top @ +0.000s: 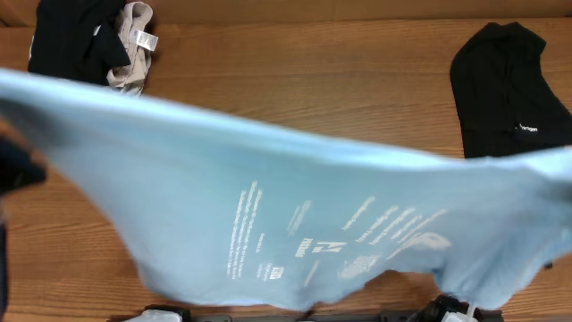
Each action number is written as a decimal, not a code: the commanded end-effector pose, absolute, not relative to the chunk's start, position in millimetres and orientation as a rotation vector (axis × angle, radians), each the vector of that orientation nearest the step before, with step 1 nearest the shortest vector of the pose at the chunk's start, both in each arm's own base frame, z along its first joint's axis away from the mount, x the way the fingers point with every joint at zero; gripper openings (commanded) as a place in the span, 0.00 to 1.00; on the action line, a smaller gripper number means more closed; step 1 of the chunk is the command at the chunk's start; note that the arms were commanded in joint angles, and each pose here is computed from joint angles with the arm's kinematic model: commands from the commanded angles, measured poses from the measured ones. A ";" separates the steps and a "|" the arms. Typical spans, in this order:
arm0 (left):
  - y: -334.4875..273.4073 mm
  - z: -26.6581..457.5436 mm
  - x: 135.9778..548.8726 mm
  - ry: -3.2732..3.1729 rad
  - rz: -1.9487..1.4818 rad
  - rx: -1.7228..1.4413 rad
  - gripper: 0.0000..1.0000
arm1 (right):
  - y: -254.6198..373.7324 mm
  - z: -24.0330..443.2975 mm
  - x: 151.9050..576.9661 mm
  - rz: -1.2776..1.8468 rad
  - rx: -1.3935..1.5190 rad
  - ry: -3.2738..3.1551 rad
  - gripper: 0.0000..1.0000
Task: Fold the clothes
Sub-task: 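Lift the T-shirt high with both grippers and lay it flat forward, then release the T-shirt and raise both grippers to its top corners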
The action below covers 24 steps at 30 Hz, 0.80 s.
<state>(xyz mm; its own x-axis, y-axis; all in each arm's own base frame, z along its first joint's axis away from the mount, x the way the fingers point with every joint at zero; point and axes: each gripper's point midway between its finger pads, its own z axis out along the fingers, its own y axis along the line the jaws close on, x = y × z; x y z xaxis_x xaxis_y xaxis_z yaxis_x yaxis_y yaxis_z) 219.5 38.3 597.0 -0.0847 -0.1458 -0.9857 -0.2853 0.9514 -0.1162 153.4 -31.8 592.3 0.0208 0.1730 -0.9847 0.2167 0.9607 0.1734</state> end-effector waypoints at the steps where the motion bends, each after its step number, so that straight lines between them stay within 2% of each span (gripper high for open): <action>1: 41.2 560.7 285.6 1.808 0.262 -0.348 0.04 | -50.0 561.6 235.6 0.032 0.279 1.736 0.04; 8: 31.7 480.3 390.7 2.046 0.380 -0.318 0.04 | -67.7 477.5 367.8 0.217 0.234 2.018 0.04; 16: 25.5 361.7 509.1 2.236 0.466 -0.293 0.04 | -52.2 331.0 509.6 0.342 0.189 2.289 0.04; 20: 24.3 311.8 557.0 2.259 0.491 -0.268 0.04 | -41.9 276.3 552.7 0.368 0.197 2.336 0.04; 24: 23.4 273.6 578.4 2.299 0.512 -0.249 0.04 | -38.5 251.4 568.1 0.367 0.191 2.358 0.04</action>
